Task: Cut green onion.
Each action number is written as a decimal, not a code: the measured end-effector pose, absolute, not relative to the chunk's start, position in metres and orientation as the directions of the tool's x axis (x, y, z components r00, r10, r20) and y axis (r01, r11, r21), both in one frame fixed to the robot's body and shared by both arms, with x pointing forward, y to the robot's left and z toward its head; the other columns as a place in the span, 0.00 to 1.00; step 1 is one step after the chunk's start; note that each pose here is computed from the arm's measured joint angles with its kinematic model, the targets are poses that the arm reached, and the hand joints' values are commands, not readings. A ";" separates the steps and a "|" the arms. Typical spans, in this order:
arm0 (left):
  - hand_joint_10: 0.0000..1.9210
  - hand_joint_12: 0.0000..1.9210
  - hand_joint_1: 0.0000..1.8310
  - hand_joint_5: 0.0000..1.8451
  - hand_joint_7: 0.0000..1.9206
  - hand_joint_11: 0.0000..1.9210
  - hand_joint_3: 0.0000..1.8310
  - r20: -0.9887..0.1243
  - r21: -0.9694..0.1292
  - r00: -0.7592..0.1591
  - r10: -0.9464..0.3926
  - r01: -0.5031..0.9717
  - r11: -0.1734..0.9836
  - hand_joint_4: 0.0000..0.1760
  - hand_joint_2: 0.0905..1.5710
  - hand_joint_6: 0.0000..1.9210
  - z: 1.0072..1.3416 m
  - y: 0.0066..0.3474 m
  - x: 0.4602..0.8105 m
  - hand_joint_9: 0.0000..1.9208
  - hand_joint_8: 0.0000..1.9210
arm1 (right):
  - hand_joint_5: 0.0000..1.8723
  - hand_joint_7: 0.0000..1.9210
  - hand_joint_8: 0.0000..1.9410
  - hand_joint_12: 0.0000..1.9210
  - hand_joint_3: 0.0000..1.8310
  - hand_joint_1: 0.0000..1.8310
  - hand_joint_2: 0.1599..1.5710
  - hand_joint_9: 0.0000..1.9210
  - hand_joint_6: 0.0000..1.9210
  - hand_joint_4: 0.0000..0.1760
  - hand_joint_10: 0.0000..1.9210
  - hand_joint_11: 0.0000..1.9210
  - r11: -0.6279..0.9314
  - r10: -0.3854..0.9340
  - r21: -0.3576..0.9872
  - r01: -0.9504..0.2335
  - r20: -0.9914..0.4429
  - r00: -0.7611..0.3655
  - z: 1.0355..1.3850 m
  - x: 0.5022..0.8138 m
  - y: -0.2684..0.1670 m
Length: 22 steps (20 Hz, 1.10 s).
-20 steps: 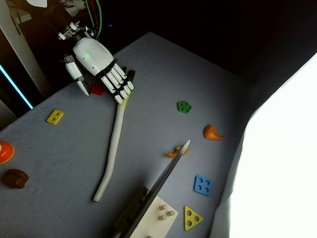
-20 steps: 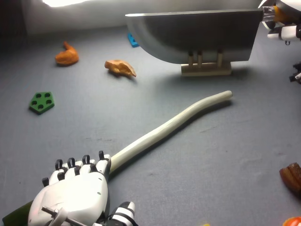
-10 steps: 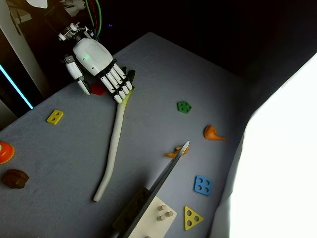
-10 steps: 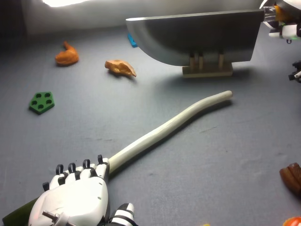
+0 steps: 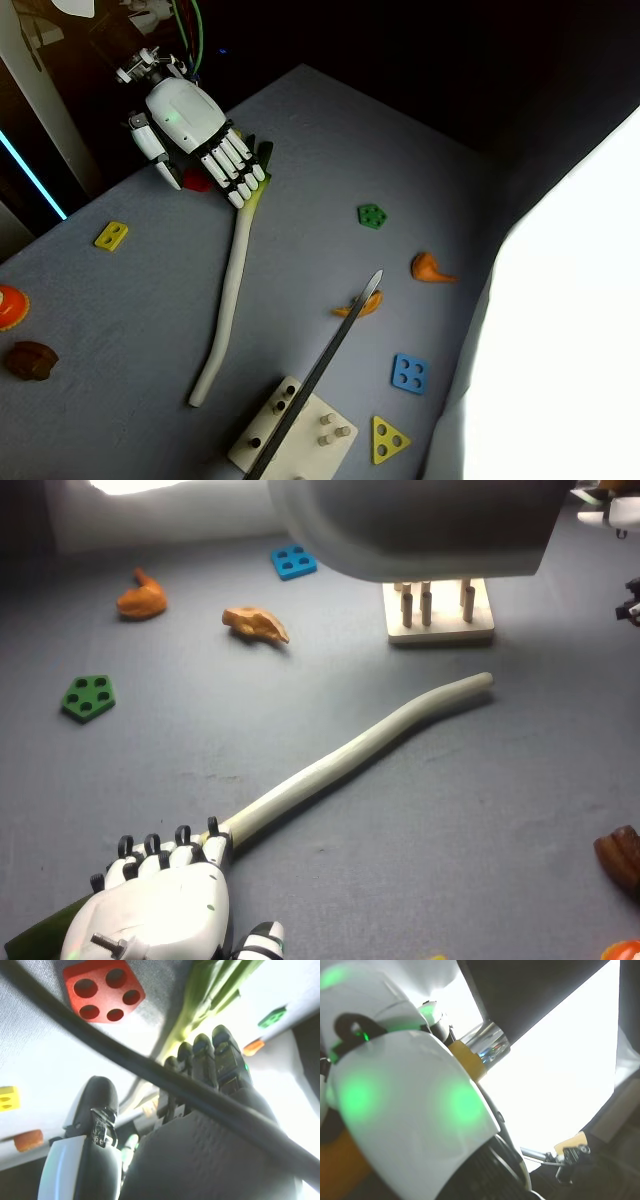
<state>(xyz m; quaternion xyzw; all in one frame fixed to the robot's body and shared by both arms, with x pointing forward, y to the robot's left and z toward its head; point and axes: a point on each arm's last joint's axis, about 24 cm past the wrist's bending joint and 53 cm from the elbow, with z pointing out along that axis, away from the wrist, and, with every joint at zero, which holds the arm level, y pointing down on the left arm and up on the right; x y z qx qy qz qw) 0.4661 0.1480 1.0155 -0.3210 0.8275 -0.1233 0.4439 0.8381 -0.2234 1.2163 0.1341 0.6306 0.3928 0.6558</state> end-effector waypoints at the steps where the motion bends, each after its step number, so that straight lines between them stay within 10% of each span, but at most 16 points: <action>1: 0.00 0.07 0.17 0.04 0.07 0.00 0.01 -0.655 -0.488 -0.400 -0.641 -0.423 0.763 0.11 0.92 0.00 1.015 0.148 0.466 0.05 0.00 | 0.65 0.76 1.00 1.00 0.00 0.86 0.69 0.78 1.00 1.00 1.00 0.79 0.643 0.698 0.684 -0.345 -0.708 -0.103 1.221 0.838 -0.227; 10: 0.00 0.06 0.23 0.03 0.06 0.00 0.00 -0.652 -0.478 -0.409 -0.639 -0.433 0.765 0.12 0.90 0.00 1.011 0.148 0.461 0.04 0.00 | 0.64 0.75 1.00 1.00 0.00 0.86 0.70 0.78 1.00 1.00 1.00 0.78 0.643 0.673 0.611 -0.462 -0.739 -0.041 1.278 0.788 -0.213; 22: 0.00 0.05 0.31 0.05 0.04 0.00 0.00 -0.637 -0.462 -0.433 -0.638 -0.448 0.765 0.00 0.86 0.00 1.003 0.149 0.456 0.05 0.00 | 0.66 0.74 1.00 1.00 0.00 0.86 0.70 0.77 1.00 1.00 1.00 0.79 0.767 0.597 0.549 -0.333 -0.800 0.057 1.273 0.703 -0.193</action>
